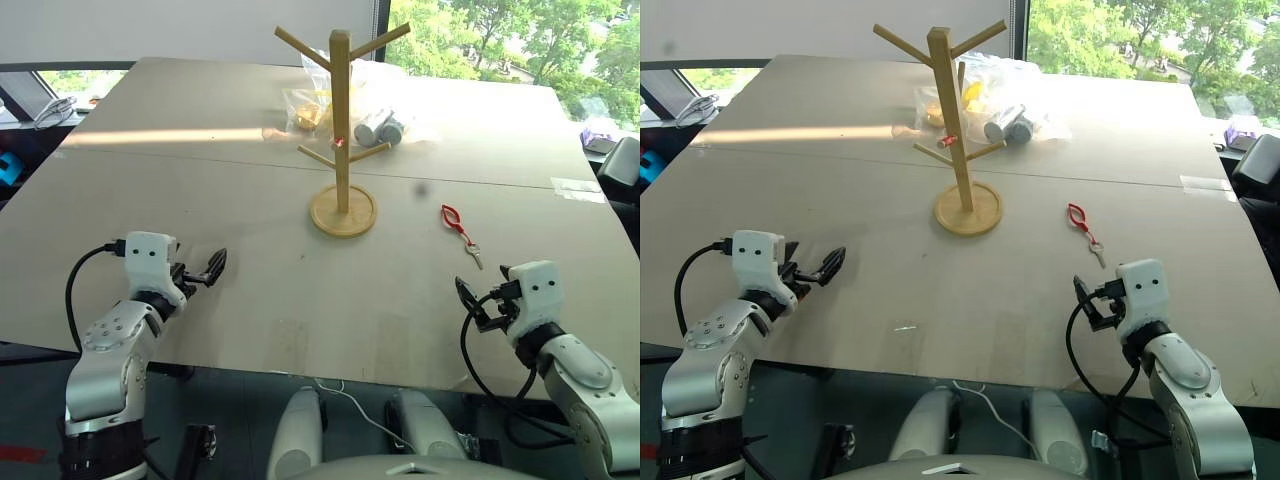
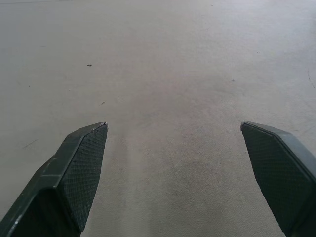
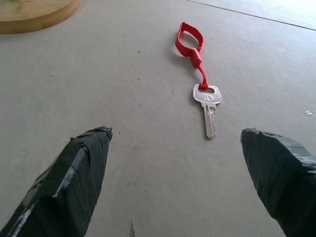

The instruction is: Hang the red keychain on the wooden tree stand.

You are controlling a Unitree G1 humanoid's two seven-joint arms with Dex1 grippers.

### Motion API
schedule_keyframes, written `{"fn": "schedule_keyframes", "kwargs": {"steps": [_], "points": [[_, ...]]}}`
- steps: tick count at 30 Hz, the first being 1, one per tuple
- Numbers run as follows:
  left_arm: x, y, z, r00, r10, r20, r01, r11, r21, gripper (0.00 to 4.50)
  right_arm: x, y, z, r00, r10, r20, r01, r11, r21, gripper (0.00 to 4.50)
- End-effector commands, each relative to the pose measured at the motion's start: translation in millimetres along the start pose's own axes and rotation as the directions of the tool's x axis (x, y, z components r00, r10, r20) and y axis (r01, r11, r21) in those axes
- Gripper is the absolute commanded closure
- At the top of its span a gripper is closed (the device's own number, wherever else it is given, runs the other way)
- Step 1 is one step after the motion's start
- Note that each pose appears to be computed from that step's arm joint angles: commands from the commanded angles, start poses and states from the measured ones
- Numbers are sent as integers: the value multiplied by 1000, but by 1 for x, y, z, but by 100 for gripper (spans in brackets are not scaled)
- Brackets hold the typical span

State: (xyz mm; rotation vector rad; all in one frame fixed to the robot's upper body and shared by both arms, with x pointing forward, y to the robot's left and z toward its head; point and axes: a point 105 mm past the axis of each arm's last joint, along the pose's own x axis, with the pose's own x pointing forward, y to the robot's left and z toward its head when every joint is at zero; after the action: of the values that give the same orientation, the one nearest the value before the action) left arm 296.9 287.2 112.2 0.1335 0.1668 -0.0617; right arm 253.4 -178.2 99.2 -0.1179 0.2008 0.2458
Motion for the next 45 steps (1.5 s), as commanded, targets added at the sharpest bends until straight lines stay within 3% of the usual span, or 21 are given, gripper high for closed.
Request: {"fn": "schedule_keyframes", "kwargs": {"steps": [1, 4, 7, 11, 17, 23, 33, 37, 43, 45], "points": [[-3, -4, 20, 998, -48, 51, 46, 998, 35, 5, 3, -7, 21, 998, 26, 56, -23, 998, -57, 0], [-3, -25, 36, 969, -244, 28, 241, 967, 80, 5, 16, -13, 51, 986, 140, 94, -128, 984, -125, 0], [-6, -55, 56, 890, -456, -2, 453, 884, 116, 5, 25, -16, 63, 969, 236, 67, -225, 963, -147, 0], [-19, -112, 88, 680, -732, -39, 722, 659, 210, 5, 41, -25, 61, 950, 313, -22, -312, 936, -161, 0], [-31, -157, 117, 474, -879, -58, 849, 439, 294, 5, 63, -41, 56, 940, 323, -110, -337, 931, -142, 0], [-27, -173, 122, 392, -917, -74, 873, 345, 345, 5, 85, -45, 57, 927, 349, -135, -361, 929, -81, 0], [-23, -174, 122, 379, -922, -73, 873, 330, 360, 5, 99, -45, 38, 909, 370, -193, -382, 924, -26, 0], [-23, -174, 122, 382, -921, -72, 871, 333, 360, 0, 102, -48, 34, 910, 361, -204, -371, 928, -15, 121], [-23, -173, 122, 387, -920, -66, 868, 339, 361, 0, 109, -49, 34, 913, 357, -197, -364, 931, -1, 425], [-24, -173, 123, 390, -919, -62, 868, 344, 359, 0, 108, -48, 33, 913, 357, -198, -365, 931, -1, 443]]}}
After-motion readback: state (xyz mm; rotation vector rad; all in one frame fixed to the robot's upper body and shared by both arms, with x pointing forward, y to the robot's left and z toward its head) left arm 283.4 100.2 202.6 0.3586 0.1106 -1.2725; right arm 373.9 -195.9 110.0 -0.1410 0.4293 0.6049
